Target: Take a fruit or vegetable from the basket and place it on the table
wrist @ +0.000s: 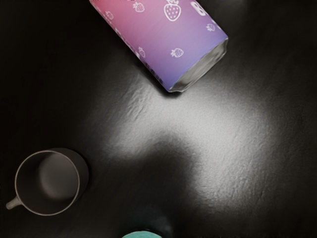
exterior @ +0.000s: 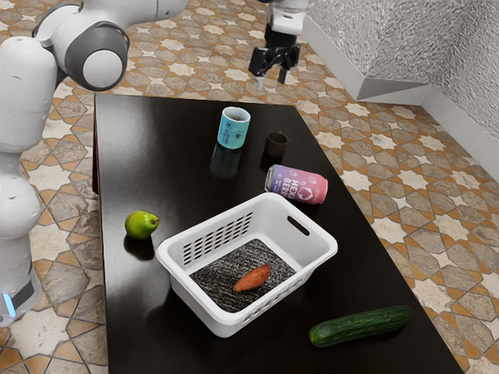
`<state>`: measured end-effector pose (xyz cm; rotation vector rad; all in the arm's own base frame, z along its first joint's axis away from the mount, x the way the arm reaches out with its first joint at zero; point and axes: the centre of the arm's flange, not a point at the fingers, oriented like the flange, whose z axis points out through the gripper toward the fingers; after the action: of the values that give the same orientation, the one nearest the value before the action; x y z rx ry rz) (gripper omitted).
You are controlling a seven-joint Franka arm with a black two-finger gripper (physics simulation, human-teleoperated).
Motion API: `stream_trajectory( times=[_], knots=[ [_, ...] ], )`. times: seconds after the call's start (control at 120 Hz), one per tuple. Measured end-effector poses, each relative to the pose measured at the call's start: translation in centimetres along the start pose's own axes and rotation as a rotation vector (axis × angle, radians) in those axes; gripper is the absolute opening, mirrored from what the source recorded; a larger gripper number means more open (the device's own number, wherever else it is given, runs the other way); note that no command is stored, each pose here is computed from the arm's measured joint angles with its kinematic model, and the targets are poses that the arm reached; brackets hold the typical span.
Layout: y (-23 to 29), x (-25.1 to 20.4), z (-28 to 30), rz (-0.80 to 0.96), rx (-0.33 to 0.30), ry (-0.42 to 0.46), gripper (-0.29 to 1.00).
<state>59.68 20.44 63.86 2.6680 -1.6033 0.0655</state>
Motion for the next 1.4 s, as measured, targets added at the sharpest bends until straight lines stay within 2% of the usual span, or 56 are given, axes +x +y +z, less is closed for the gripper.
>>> stream_trajectory(
  times=[0.292, 0.333, 0.417, 0.442, 0.533, 0.583, 0.667, 0.717, 0.767, 0.808, 0.867, 0.95, 1.008, 1.05, 1.108, 1.167, 1.2, 1.275, 1.325, 1.4],
  knots=[
    [0.3, 0.0, -0.7, 0.134, 0.010, -0.002, 0.70],
    [2.5, -0.1, -5.9, 0.136, 0.103, -0.009, 0.70],
    [16.2, 0.0, -23.7, 0.120, 0.453, -0.050, 0.70],
    [20.5, -0.1, -27.1, 0.105, 0.528, -0.045, 0.70],
    [32.2, -2.9, -33.7, -0.010, 0.659, 0.026, 0.70],
    [40.2, -3.5, -35.7, -0.049, 0.686, 0.053, 0.70],
    [50.9, -4.1, -35.9, -0.079, 0.664, 0.088, 0.70],
    [59.4, -7.2, -35.2, -0.033, 0.673, 0.180, 0.70],
    [65.0, -10.0, -31.8, 0.051, 0.612, 0.254, 0.70],
    [67.2, -11.3, -28.5, 0.085, 0.547, 0.276, 0.70],
    [67.6, -11.6, -25.1, 0.067, 0.455, 0.271, 0.70],
    [67.8, -11.3, -24.1, 0.020, 0.416, 0.286, 0.70],
    [67.1, -9.0, -25.5, 0.039, 0.431, 0.285, 0.70],
    [63.5, -4.9, -26.8, 0.089, 0.411, 0.263, 0.70],
    [54.8, 1.3, -25.7, 0.123, 0.314, 0.233, 0.70],
    [47.9, 5.8, -20.1, 0.122, 0.213, 0.195, 0.70],
    [46.4, 5.9, -16.7, 0.089, 0.190, 0.188, 0.70],
    [45.8, 4.7, -12.7, -0.008, 0.206, 0.158, 0.70],
    [43.7, 5.6, -8.8, -0.061, 0.177, 0.148, 0.70],
    [40.8, 6.1, -2.7, -0.161, 0.127, 0.179, 0.70]
  ],
)
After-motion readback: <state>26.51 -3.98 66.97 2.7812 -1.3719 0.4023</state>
